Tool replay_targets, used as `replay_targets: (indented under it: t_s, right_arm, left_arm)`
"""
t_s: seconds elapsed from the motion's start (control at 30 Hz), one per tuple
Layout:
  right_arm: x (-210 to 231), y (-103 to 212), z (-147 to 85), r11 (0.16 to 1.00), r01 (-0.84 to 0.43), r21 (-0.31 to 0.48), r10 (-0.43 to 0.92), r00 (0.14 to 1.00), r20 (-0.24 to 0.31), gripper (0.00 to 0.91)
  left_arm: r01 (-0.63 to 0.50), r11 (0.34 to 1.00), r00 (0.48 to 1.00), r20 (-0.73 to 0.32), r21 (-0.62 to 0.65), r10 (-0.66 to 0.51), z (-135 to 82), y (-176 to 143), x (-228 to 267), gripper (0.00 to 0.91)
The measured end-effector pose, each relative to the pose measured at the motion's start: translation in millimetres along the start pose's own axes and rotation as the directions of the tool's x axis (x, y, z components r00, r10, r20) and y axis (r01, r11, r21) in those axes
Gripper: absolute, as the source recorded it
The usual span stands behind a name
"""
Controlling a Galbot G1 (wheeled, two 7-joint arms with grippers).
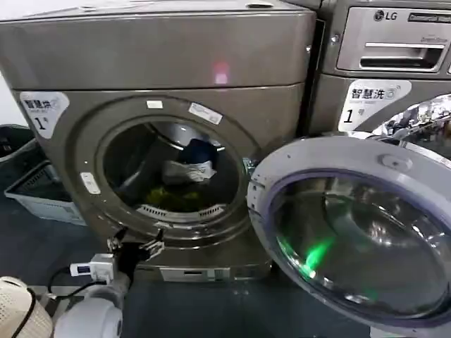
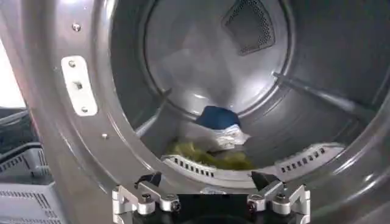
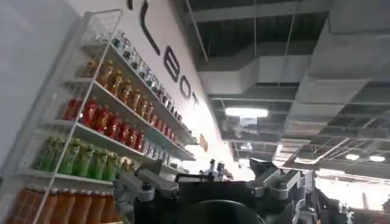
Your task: Grasp the clothes from the dryer.
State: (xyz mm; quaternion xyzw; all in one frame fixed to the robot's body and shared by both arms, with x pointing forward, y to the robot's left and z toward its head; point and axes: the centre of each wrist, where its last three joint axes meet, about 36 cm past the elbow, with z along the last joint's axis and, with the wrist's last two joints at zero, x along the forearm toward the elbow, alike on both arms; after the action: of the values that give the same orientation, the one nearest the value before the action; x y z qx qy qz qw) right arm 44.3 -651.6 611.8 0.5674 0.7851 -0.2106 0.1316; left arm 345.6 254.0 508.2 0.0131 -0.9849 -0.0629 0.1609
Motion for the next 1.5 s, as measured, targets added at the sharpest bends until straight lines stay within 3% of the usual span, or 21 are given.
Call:
replay_targets:
  t_s: [1.5]
  right_arm:
    - [5.4, -2.9, 5.9, 1.000, -0.014, 0.010, 0.014, 1.000, -0.011, 0.907]
  left_arm:
    - [0.013, 1.000, 1.000, 0.005, -0.027, -0.012, -3.1, 1.8, -11.8, 0.907]
